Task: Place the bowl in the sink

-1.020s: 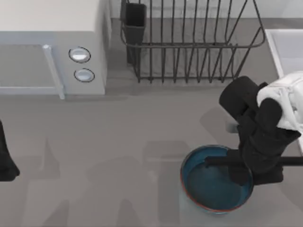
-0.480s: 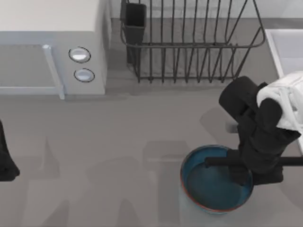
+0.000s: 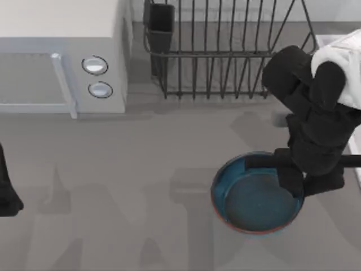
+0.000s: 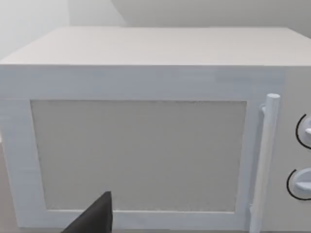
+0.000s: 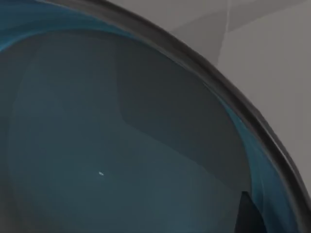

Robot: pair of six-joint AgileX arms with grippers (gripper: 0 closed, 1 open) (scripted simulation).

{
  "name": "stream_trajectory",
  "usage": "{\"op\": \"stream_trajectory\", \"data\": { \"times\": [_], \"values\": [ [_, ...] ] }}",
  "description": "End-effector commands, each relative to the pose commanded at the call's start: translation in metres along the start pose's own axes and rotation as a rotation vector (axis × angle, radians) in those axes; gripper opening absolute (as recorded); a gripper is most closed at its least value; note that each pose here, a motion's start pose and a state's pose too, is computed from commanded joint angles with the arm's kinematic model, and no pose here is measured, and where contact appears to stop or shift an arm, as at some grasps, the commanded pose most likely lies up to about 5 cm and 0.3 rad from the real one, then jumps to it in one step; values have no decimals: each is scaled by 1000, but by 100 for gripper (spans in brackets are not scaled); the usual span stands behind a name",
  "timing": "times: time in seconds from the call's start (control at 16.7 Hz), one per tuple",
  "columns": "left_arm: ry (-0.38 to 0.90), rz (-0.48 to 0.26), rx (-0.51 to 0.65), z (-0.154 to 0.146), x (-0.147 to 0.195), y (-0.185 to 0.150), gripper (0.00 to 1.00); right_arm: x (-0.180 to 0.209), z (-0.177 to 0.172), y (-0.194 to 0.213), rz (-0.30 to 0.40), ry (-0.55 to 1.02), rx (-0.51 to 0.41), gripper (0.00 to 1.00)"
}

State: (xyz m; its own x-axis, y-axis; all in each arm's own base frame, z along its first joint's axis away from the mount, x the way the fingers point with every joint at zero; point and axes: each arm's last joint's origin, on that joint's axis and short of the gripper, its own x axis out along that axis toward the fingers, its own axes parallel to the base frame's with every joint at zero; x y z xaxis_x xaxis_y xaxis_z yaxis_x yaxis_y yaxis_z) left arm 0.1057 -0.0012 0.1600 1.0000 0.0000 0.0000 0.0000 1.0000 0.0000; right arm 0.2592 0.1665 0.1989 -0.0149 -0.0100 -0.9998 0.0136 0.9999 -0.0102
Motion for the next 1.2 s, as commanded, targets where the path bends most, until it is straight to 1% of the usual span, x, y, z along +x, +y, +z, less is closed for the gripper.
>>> {"op": "stream_trajectory", "data": {
  "times": [0.24, 0.36, 0.48, 0.78, 0.96, 1.2],
  "values": [
    [0, 0, 0, 0, 0, 0, 100, -58, -7, -5, -2, 3, -2, 0],
    [0, 0, 0, 0, 0, 0, 100, -76, -10, -7, 7, -11, -3, 0],
    [0, 0, 0, 0, 0, 0, 100, -81, -11, -8, 10, -16, -3, 0],
    [0, 0, 0, 0, 0, 0, 100, -78, -9, -9, 17, -18, -1, 0],
    [0, 0, 0, 0, 0, 0, 100, -74, 9, -26, 81, -67, 39, 0],
    [0, 0, 0, 0, 0, 0, 100, -61, 48, -73, 215, -237, 130, 0]
  ]
}}
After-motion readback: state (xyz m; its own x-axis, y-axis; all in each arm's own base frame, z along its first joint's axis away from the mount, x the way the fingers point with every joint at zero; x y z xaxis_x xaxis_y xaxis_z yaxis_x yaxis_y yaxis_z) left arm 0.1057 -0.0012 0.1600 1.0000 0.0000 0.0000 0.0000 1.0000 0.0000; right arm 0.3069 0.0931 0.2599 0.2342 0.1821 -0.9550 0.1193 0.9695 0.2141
